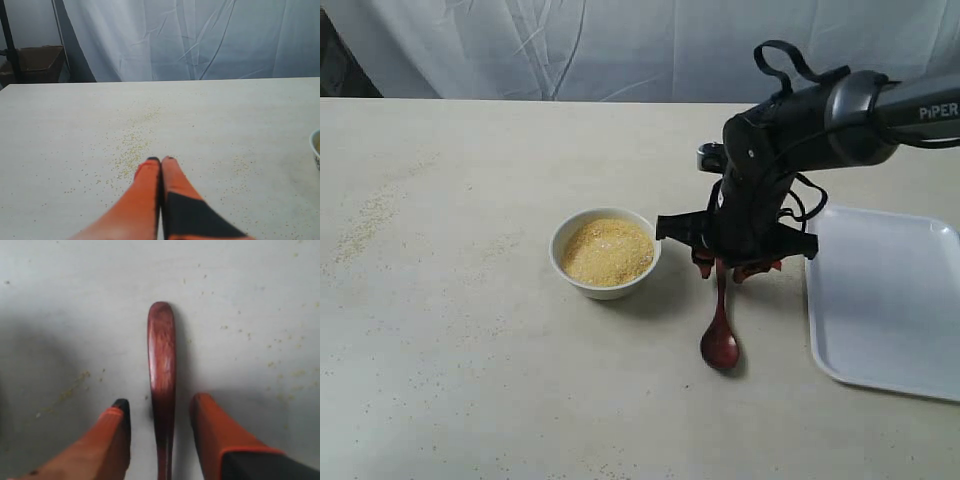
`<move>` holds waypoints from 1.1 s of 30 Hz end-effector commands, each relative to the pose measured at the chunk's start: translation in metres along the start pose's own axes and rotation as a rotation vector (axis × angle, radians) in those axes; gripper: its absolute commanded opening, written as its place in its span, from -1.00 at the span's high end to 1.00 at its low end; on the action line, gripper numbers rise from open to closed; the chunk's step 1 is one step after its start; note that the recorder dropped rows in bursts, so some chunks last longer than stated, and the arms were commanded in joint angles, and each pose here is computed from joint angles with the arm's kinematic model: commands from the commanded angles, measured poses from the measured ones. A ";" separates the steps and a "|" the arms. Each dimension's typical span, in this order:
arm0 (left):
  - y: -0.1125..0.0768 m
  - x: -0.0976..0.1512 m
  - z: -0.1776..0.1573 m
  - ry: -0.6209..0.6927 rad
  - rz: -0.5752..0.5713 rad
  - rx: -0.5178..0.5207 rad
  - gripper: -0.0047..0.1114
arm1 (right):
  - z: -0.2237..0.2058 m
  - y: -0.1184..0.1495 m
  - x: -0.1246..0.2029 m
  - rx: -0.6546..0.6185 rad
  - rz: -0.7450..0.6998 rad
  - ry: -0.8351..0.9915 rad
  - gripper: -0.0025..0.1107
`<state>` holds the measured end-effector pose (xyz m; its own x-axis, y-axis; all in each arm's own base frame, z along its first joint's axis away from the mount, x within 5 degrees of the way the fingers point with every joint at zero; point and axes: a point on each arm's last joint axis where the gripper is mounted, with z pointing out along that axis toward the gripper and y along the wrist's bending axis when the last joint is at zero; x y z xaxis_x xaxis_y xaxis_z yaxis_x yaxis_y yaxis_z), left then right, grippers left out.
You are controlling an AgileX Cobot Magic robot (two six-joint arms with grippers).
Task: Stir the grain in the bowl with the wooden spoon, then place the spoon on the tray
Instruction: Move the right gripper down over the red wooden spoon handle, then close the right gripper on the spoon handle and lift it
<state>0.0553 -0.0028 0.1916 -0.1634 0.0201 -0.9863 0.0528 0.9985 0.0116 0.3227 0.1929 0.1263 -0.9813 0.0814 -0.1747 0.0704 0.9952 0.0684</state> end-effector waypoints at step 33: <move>0.000 0.000 0.000 -0.012 -0.001 0.001 0.92 | -0.087 0.051 -0.037 -0.311 0.416 -0.287 0.73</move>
<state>0.0553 -0.0028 0.1916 -0.1634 0.0201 -0.9863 0.0528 0.9985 0.0116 0.3458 0.2221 0.2333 -0.8162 0.4536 -0.3579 0.2942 0.8594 0.4182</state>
